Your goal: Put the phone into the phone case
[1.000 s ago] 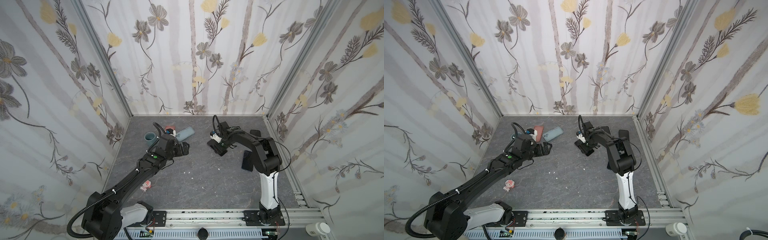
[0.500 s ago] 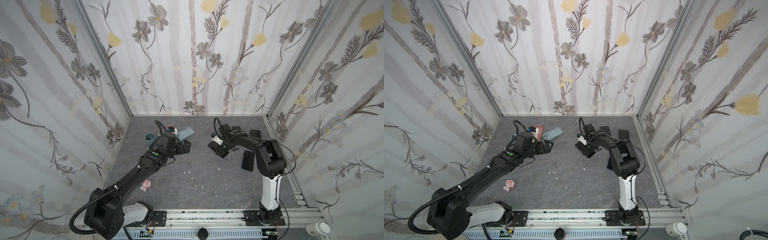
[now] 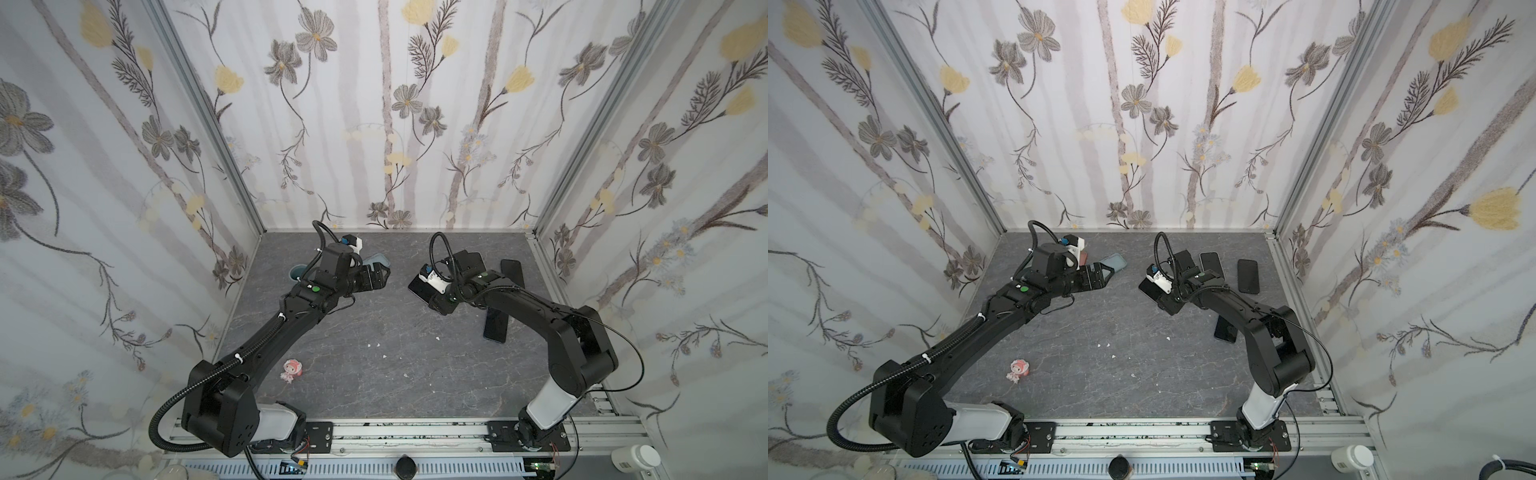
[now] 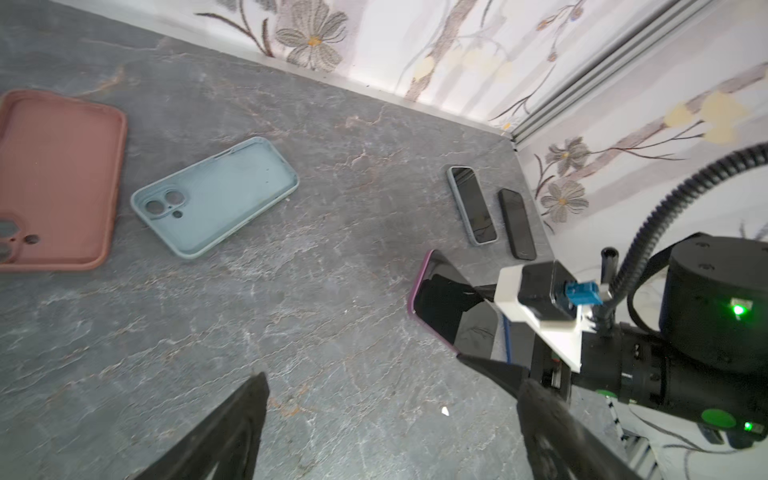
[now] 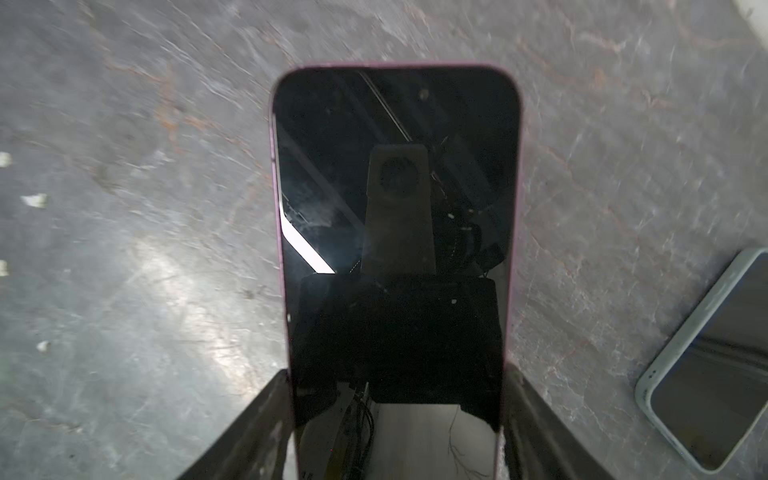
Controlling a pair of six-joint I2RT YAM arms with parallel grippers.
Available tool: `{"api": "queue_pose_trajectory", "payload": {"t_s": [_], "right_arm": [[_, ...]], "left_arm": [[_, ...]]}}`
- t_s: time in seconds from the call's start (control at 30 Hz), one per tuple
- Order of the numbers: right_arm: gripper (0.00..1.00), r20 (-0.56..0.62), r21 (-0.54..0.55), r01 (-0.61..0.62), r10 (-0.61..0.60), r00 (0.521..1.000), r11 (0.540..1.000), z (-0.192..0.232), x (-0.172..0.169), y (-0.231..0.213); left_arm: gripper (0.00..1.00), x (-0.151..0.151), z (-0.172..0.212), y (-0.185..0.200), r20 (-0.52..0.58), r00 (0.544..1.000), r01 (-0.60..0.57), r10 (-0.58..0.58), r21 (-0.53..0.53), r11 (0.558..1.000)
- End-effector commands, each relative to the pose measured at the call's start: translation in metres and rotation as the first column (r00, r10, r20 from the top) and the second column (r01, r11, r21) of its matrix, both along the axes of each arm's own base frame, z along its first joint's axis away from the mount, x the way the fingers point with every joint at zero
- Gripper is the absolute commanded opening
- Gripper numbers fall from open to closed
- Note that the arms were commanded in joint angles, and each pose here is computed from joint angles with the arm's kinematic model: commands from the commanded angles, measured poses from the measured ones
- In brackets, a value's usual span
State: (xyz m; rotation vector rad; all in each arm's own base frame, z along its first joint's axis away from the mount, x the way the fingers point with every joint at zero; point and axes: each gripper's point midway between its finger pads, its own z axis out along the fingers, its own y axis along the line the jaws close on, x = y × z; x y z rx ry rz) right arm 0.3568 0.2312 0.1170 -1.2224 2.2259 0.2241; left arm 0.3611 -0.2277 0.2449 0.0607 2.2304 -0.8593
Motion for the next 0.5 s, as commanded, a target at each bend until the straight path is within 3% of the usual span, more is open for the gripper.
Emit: {"api": "queue_pose_trajectory", "payload": {"t_s": [0.0, 0.23, 0.47], "right_arm": [[0.45, 0.123, 0.113, -0.14, 0.126, 0.984, 0.984, 0.042, -0.009, 0.028], [0.45, 0.272, 0.165, -0.289, 0.239, 0.932, 0.943, 0.077, -0.032, 0.049], [0.45, 0.33, 0.194, -0.345, 0.27, 0.905, 0.919, 0.096, -0.038, 0.061]], "left_arm": [[0.9, -0.01, 0.007, -0.017, -0.04, 0.993, 0.108, -0.11, -0.048, 0.993], [0.74, -0.023, 0.004, -0.041, -0.136, 0.96, 0.223, -0.244, -0.158, 0.962], [0.48, -0.033, -0.01, -0.054, -0.217, 0.917, 0.29, -0.333, -0.208, 0.934]]}}
